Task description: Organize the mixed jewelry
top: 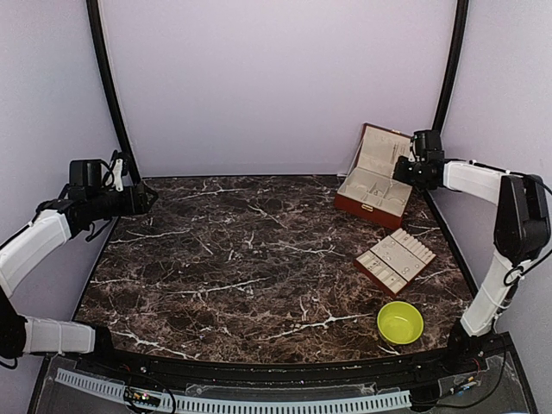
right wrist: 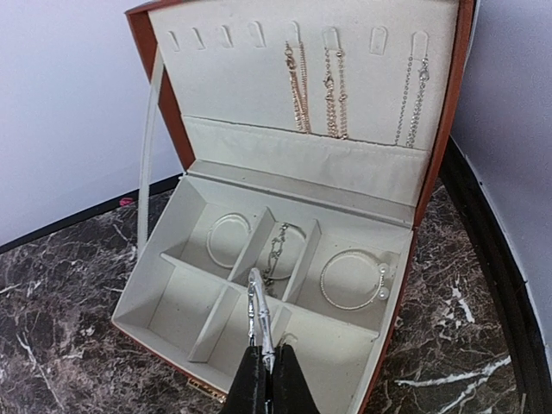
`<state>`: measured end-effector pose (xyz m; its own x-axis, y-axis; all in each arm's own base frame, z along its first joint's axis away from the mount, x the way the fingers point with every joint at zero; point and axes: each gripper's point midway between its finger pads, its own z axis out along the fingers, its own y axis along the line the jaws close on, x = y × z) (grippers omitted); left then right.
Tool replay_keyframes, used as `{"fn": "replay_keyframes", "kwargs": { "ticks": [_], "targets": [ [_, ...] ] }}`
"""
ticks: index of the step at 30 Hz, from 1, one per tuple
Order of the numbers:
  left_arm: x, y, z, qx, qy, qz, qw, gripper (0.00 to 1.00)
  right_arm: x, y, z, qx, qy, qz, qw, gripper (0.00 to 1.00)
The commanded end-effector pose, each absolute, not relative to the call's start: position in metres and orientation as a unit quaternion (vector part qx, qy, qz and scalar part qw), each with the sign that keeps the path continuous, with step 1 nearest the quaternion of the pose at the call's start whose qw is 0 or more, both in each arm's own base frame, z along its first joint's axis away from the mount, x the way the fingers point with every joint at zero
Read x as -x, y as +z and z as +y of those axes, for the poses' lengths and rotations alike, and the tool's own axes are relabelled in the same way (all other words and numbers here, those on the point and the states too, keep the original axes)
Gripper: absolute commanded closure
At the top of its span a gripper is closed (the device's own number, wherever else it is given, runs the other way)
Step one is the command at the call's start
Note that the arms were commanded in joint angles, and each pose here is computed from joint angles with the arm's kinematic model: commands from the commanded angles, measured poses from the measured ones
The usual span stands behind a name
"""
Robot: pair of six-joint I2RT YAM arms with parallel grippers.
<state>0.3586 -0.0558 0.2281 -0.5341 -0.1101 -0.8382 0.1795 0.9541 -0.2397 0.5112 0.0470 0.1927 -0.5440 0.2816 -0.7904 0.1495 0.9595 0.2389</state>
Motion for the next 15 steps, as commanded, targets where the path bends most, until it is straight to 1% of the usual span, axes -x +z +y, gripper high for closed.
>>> {"fn": "replay_keyframes", "kwargs": {
  "ticks": [1,9,15],
  "targets": [
    [-0.350,0.229,-0.054,-0.026,-0.147,0.861,0.485,0.17,-0.531,0.194,0.023,-0.136,0.037,0.870,0.472,1.00],
    [-0.350,0.232,-0.057,-0.028,-0.155,0.859,0.488,0.17,-0.562,0.162,0.013,-0.144,0.045,0.876,0.459,1.00],
    [-0.352,0.228,-0.059,-0.029,-0.162,0.861,0.481,0.17,-0.576,0.136,0.010,-0.144,0.042,0.884,0.443,1.00]
  ]
}}
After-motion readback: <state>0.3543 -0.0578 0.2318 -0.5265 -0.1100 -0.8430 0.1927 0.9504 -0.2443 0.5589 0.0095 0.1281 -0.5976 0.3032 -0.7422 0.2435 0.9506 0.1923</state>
